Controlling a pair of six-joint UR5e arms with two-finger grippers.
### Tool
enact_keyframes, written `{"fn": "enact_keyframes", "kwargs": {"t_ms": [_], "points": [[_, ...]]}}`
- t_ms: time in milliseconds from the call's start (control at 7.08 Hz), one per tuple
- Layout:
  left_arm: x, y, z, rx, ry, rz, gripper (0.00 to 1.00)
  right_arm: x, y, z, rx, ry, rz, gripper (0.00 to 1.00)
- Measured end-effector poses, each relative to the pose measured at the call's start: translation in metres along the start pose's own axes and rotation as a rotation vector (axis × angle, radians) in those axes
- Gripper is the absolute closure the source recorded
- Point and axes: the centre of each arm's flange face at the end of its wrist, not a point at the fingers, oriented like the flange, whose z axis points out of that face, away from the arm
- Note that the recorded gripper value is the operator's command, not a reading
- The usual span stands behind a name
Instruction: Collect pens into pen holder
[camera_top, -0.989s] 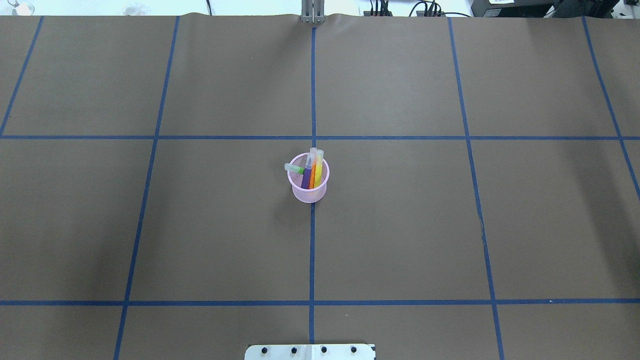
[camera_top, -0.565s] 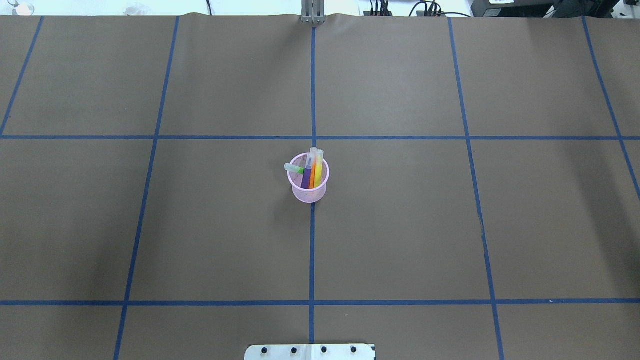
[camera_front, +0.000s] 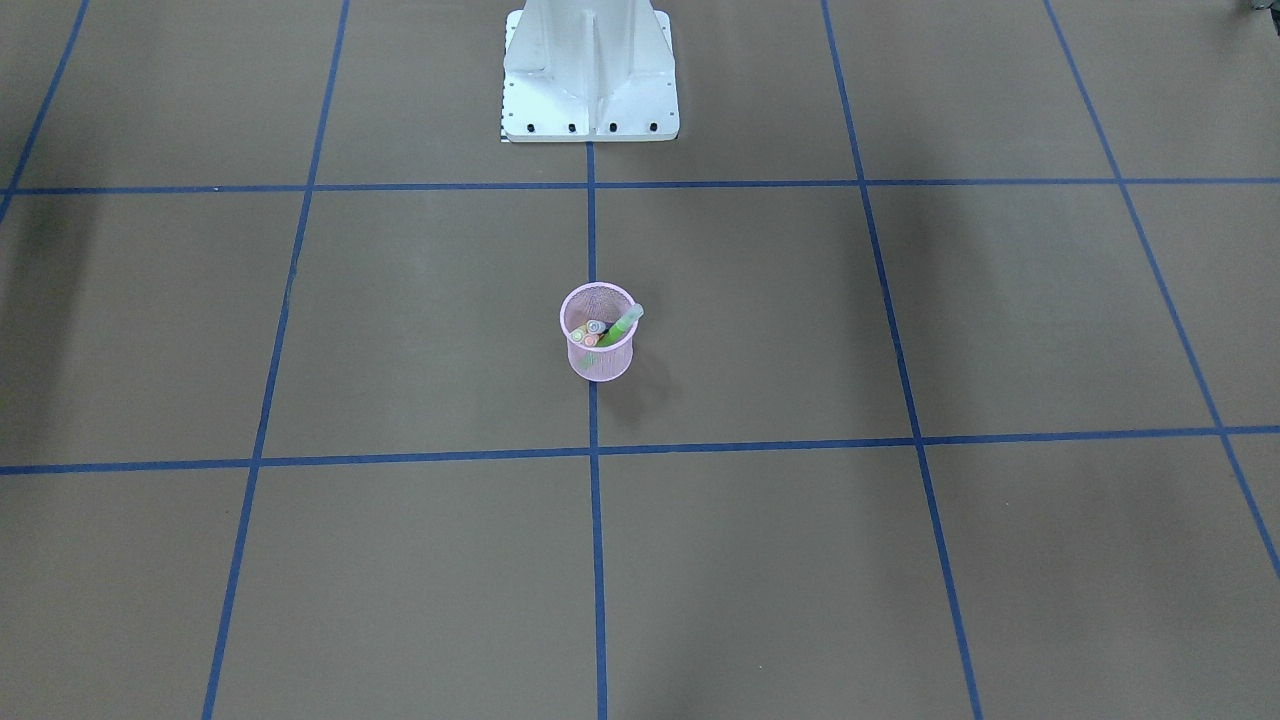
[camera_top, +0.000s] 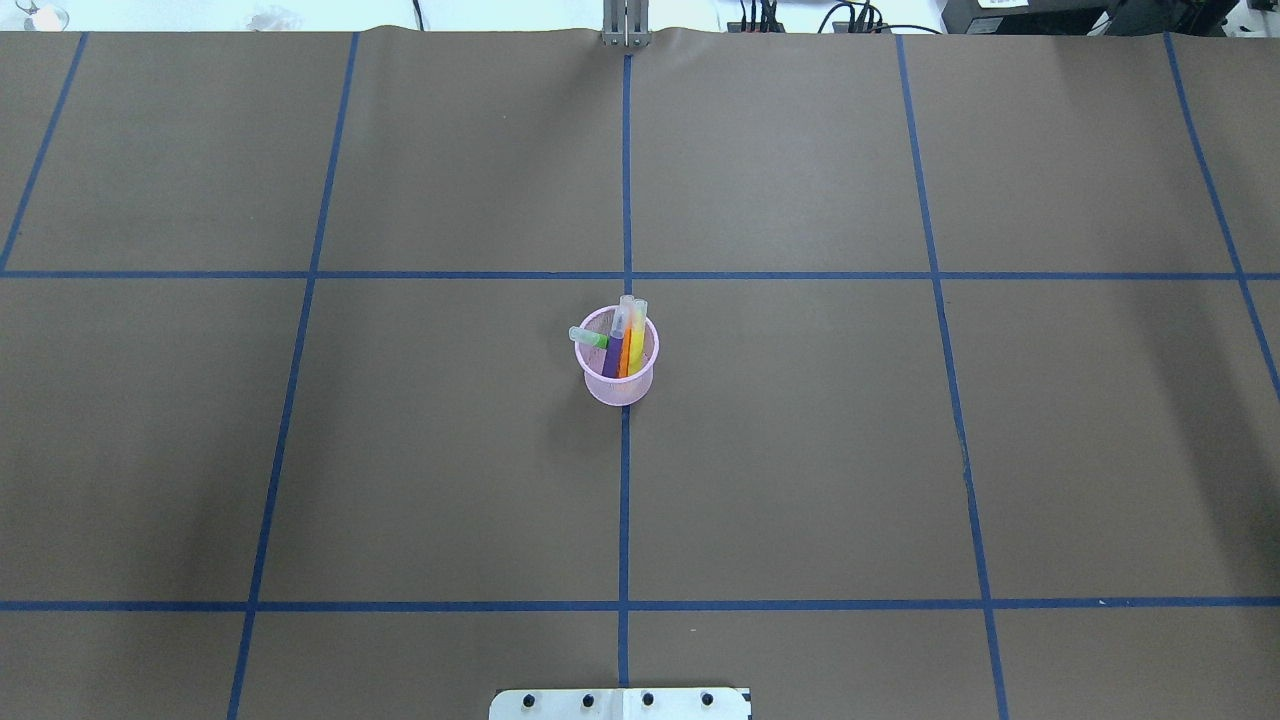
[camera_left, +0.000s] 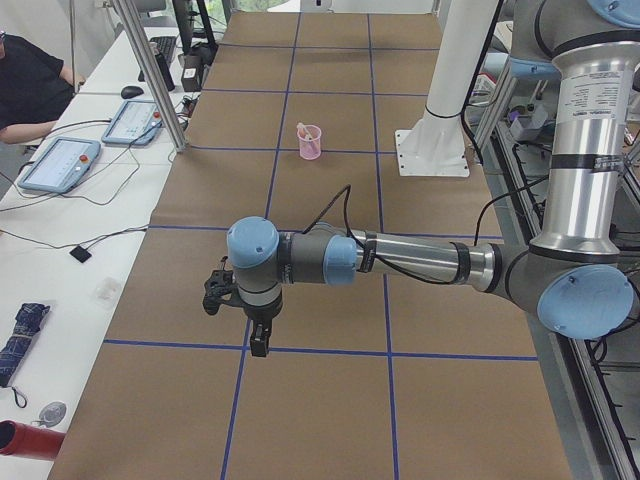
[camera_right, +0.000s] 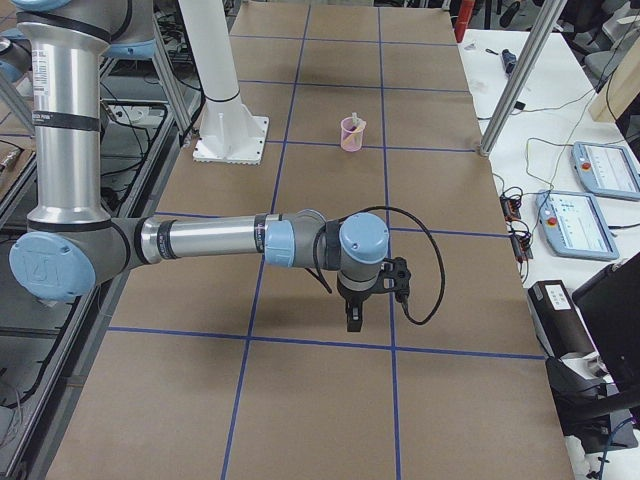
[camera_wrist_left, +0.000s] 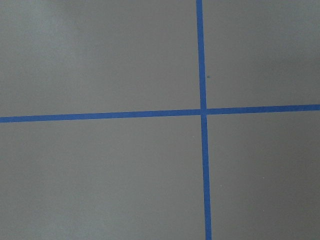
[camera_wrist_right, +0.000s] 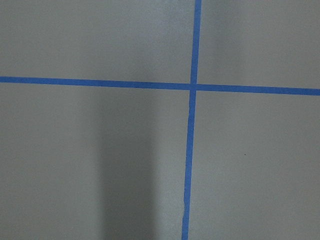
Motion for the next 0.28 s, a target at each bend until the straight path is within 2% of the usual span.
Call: {"fn": "enact_keyframes", "kwargs": {"t_ms": [283], "points": [[-0.0005,0.0001,0.0005,-0.001,0.0,-0.001,0.0,-0.0013,-0.0002,-0.0011,0.003,0.0,-0.003,0.0]]}}
